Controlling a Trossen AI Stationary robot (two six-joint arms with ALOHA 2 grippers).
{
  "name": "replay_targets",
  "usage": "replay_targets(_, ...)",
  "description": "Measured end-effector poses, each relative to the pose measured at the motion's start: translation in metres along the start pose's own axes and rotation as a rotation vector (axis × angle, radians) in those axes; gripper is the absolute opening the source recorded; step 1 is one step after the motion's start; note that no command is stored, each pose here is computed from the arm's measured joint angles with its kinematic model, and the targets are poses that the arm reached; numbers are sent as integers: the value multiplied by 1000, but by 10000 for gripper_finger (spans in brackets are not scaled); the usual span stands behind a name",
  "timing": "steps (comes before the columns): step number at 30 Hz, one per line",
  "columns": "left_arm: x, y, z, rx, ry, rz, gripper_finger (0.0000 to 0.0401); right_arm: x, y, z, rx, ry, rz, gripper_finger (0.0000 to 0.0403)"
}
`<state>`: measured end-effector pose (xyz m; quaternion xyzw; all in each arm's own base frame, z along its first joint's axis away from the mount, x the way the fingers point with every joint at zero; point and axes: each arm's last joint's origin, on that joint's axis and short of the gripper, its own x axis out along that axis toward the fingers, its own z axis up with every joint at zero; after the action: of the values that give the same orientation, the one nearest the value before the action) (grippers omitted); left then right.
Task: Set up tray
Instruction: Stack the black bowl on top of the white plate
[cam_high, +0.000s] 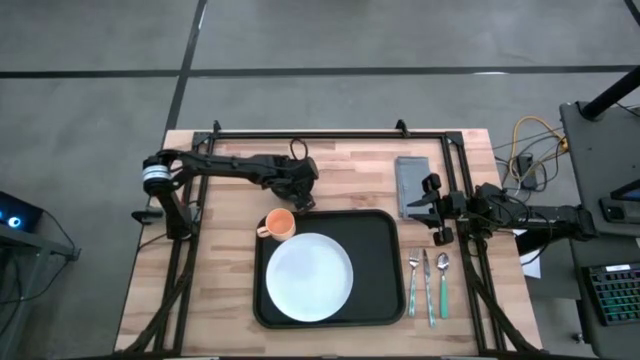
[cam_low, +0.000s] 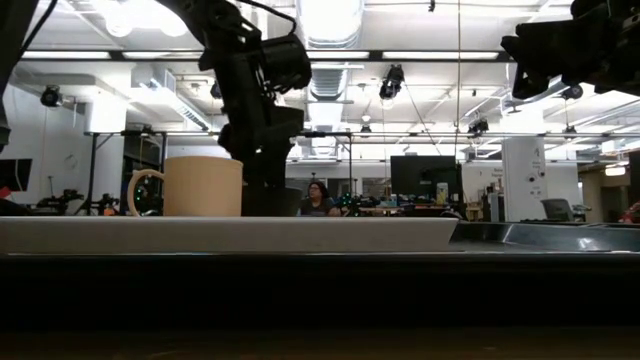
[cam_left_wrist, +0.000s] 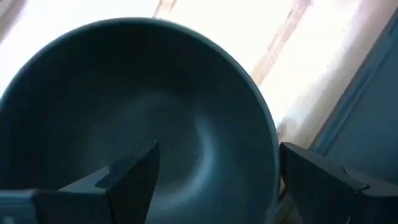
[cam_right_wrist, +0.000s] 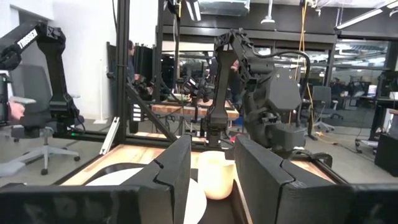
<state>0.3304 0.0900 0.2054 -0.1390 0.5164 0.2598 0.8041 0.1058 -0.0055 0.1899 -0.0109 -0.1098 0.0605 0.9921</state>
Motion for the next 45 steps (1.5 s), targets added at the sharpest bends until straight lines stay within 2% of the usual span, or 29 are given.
replay_targets(7,17,-2,-4,13,33,10,299,0,0,0,-2,0,0,112)
replay_targets(11,21,-3,-5,36,47,13,270,0,0,0,-2,1,-2,112)
replay_targets(15,21,-4,-5,37,41,11,196,0,0,0,-10,1,-2,112)
replay_targets(21,20,-7,-4,108,26,2,29,0,0,0,-10,1,-2,112)
replay_targets(22,20,-9,-4,121,18,1,16,0,0,0,-10,1,-2,112)
replay_targets(26,16,-15,0,197,-13,-12,3,0,0,0,-13,1,-2,112)
replay_targets(35,1,-27,10,244,-40,-34,1,0,0,0,-17,1,0,112)
replay_targets(41,-11,-43,11,300,-53,-54,1,0,0,0,-18,1,0,112)
replay_targets(45,-19,-60,5,381,-53,-53,1,0,0,0,-18,1,0,112)
